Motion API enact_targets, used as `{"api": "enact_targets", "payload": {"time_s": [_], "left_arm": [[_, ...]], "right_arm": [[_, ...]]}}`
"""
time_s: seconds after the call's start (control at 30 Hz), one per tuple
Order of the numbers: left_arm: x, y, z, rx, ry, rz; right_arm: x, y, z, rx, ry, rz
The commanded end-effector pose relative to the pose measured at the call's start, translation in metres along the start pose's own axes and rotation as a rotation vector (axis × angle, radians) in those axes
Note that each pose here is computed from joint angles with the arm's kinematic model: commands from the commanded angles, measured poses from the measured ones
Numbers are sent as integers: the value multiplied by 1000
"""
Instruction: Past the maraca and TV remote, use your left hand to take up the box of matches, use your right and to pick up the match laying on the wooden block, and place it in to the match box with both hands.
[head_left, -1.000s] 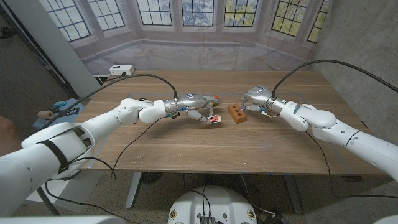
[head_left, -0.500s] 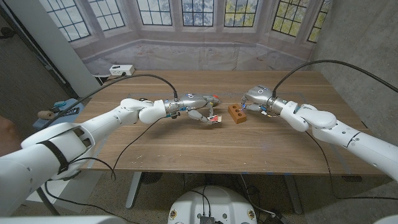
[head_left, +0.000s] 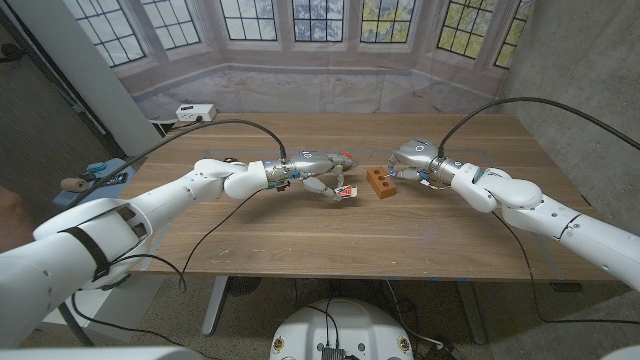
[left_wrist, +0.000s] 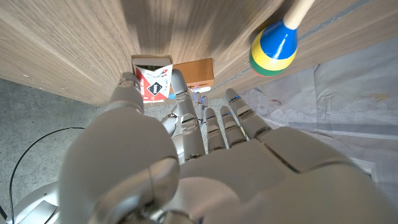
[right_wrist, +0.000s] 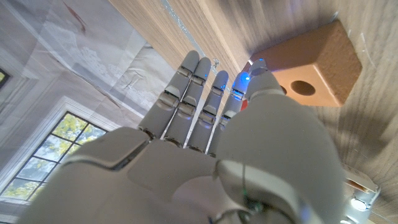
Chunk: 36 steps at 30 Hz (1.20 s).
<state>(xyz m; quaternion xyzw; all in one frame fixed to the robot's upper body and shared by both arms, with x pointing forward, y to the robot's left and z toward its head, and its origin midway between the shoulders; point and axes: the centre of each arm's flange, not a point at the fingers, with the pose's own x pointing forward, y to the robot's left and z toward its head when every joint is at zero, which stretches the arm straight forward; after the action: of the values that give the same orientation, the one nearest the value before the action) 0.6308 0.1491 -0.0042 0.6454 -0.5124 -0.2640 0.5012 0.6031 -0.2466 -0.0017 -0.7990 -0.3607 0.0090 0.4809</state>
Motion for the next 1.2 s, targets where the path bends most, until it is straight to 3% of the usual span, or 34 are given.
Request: {"api": "enact_targets", "payload": {"time_s": [0.03, 1.2], "left_arm": [[0, -1, -1, -5, 3, -3], [7, -1, -3, -8, -13, -8]], "right_arm": [[4, 5, 0, 10, 1, 14], [4, 10, -5, 22, -3, 7]]}}
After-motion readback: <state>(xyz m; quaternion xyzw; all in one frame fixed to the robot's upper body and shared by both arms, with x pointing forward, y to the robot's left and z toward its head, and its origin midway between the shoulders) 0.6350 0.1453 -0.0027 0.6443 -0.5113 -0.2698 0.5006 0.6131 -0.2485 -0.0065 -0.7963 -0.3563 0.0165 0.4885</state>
